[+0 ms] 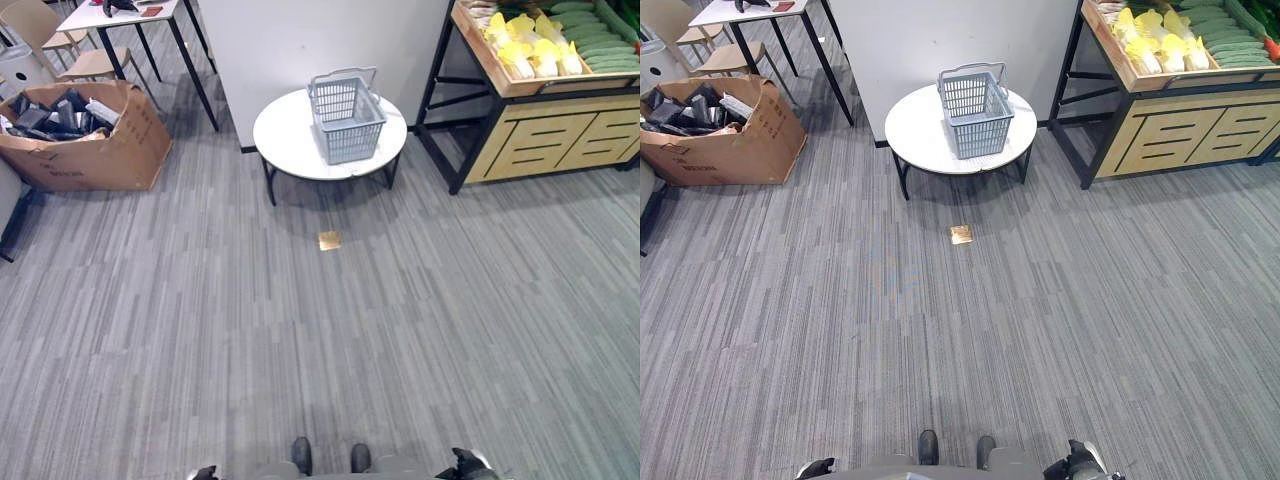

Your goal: Get the vegetables into the basket

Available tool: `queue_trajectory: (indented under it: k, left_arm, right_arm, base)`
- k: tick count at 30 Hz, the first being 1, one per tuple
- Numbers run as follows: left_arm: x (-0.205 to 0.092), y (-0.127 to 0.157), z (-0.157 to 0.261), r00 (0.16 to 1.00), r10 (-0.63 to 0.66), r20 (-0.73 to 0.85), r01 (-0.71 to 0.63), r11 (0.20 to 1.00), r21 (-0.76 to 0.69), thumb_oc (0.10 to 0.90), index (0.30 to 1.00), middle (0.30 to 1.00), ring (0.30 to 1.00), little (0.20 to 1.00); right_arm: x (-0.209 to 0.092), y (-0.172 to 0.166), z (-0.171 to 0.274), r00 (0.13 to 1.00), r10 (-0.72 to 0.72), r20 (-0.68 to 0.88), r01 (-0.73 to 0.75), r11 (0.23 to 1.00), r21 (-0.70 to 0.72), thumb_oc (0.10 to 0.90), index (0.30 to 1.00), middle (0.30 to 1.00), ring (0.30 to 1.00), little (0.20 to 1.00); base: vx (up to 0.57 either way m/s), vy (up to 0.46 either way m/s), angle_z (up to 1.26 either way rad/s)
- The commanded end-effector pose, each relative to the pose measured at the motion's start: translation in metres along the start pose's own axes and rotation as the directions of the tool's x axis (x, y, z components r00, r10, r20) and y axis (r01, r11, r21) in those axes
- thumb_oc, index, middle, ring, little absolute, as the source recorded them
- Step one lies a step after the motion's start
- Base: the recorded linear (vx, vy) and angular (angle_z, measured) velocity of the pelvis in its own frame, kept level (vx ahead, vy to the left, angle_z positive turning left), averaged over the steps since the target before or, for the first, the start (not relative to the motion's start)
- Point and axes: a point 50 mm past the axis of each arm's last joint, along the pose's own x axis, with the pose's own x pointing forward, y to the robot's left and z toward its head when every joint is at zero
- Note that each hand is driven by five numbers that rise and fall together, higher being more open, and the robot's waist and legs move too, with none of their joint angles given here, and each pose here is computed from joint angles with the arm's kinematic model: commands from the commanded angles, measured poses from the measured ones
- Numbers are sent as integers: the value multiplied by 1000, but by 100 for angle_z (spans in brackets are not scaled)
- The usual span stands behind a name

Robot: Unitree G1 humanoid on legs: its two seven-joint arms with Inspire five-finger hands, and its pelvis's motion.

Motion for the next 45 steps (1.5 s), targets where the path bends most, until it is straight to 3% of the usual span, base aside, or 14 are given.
queue_trajectory:
  k: [1, 19, 36, 45]
  left_arm:
    - [0, 2, -3, 1000, 11, -15, -11, 1000, 17, 900, 1000, 1000, 1000, 1000]
    - [1, 12, -5, 997, 71, -31, -69, 996, 61, 900, 1000, 1000, 1000, 1000]
    - [4, 30, 24, 992, 121, 35, -121, 993, 12, 900, 1000, 1000, 1000, 1000]
    - [3, 21, 34, 992, 104, 68, -106, 994, 22, 900, 1000, 1000, 1000, 1000]
  right_arm:
    - [2, -15, 9, 998, -55, 18, 55, 998, -8, 900, 1000, 1000, 1000, 1000]
    - [2, -16, 2, 997, -78, -7, 78, 997, 15, 900, 1000, 1000, 1000, 1000]
    - [3, -42, 40, 981, -145, 129, 150, 988, -26, 900, 1000, 1000, 1000, 1000]
    - [3, -50, 35, 978, -170, 118, 173, 985, -18, 900, 1000, 1000, 1000, 1000]
  base:
    - [0, 0, 0]
    - [6, -7, -1]
    - [21, -93, 1]
    - [72, -70, 12]
